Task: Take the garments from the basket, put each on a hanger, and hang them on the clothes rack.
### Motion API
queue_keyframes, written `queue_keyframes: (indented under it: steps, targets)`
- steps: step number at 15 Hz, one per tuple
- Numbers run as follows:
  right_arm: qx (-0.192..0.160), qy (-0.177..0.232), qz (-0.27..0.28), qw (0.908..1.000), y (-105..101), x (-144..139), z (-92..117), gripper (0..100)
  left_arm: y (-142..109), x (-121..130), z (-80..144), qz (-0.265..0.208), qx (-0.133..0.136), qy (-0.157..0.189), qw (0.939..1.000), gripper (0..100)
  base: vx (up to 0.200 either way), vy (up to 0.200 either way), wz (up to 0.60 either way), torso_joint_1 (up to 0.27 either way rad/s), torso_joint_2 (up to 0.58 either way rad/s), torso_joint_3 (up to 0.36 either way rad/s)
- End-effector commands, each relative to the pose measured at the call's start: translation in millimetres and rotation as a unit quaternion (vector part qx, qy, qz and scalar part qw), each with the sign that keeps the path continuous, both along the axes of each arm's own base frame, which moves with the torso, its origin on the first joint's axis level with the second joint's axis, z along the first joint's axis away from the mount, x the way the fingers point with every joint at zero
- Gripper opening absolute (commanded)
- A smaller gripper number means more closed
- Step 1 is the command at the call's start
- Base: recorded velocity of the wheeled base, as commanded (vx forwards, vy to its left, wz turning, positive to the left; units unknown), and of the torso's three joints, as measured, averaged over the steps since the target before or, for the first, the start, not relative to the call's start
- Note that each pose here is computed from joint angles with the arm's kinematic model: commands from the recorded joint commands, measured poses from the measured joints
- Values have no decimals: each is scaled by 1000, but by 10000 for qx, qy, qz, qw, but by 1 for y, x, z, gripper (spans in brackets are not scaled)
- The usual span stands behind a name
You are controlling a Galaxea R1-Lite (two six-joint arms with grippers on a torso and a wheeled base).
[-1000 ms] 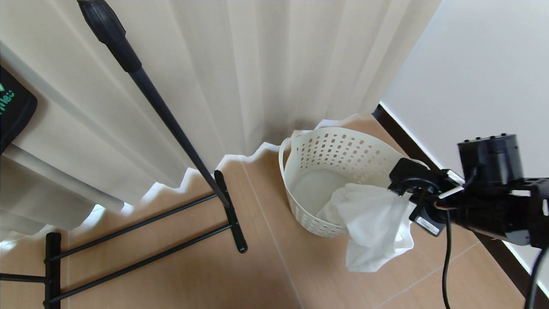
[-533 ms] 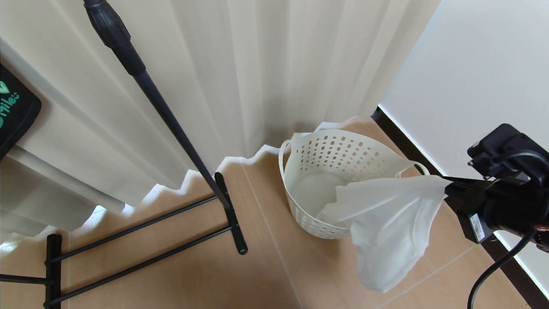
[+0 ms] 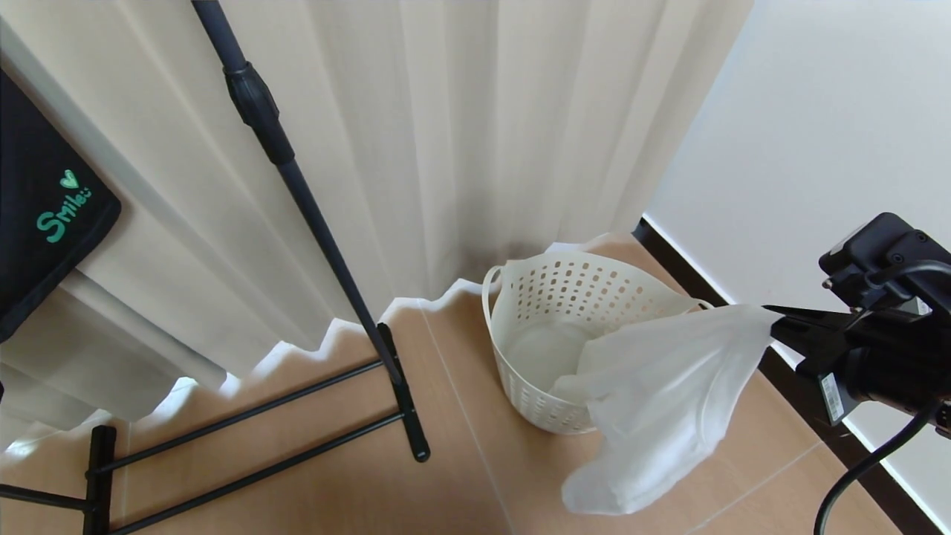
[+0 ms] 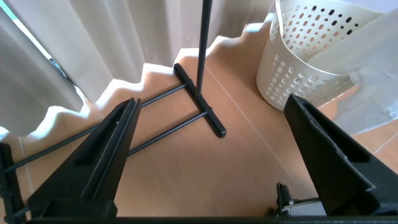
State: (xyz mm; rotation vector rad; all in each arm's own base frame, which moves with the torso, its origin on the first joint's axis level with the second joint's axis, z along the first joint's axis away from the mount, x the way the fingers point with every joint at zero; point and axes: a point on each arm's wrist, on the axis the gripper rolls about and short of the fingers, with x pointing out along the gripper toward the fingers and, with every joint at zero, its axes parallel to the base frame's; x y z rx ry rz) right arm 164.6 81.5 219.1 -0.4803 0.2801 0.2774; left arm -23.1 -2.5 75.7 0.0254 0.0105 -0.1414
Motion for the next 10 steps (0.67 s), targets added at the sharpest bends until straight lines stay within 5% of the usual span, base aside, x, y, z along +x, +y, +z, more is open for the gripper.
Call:
queue_keyframes:
  steps: [1,5,10]
  targets:
    - [-1,21,0,10000,0,1,-1,0,0,0,0,1,0,0,10000,100,0,0,0,2,2,198]
    - [40,83,-88,9999,-6,10,-1,0,0,0,0,1,0,0,10000,100,0,0,0,3,-53,151]
    - [19,110,-86,9999,-6,10,-3,0,0,0,0,1,0,0,10000,100,0,0,0,65,-395,-124]
